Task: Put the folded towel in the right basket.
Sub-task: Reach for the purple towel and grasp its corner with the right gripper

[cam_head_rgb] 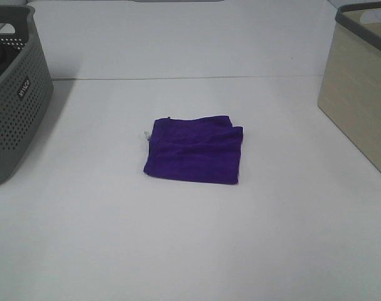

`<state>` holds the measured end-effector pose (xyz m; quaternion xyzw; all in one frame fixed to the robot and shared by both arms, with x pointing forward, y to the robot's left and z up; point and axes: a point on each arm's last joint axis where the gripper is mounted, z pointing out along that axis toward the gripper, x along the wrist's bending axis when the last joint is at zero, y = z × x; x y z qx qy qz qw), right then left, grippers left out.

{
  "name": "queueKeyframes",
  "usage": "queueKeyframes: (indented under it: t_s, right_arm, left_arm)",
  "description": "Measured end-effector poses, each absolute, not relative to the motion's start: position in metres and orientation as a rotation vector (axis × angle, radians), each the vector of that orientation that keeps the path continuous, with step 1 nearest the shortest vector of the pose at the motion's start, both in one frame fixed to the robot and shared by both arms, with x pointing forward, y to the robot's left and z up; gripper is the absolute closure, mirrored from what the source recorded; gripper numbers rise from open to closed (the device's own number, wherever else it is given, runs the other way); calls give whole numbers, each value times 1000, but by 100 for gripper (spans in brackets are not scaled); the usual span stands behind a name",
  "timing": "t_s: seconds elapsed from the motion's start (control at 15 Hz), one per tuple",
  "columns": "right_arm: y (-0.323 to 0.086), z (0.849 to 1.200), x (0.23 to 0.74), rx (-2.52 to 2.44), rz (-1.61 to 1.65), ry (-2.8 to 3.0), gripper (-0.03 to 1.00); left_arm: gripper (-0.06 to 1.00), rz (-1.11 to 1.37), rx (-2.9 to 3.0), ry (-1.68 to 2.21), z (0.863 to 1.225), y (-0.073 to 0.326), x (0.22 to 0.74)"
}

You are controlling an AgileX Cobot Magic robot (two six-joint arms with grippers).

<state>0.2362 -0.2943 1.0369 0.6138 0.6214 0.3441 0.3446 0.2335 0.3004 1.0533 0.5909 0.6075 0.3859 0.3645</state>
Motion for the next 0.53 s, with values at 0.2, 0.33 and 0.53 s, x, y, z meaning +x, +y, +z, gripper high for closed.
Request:
queueKeyframes:
  t_s: [0.2, 0.33, 0.53]
  right_arm:
    - [-294, 1037, 236, 1594, 894, 1614, 2]
    - [-294, 1037, 236, 1594, 894, 1614, 2]
    - [-294, 1037, 236, 1594, 894, 1614, 2]
  left_arm:
    - [-5, 993, 1520, 1563, 1053, 300, 234]
    - [-5, 993, 1520, 1563, 1053, 300, 234]
    - [-5, 993, 1520, 1563, 1053, 300, 234]
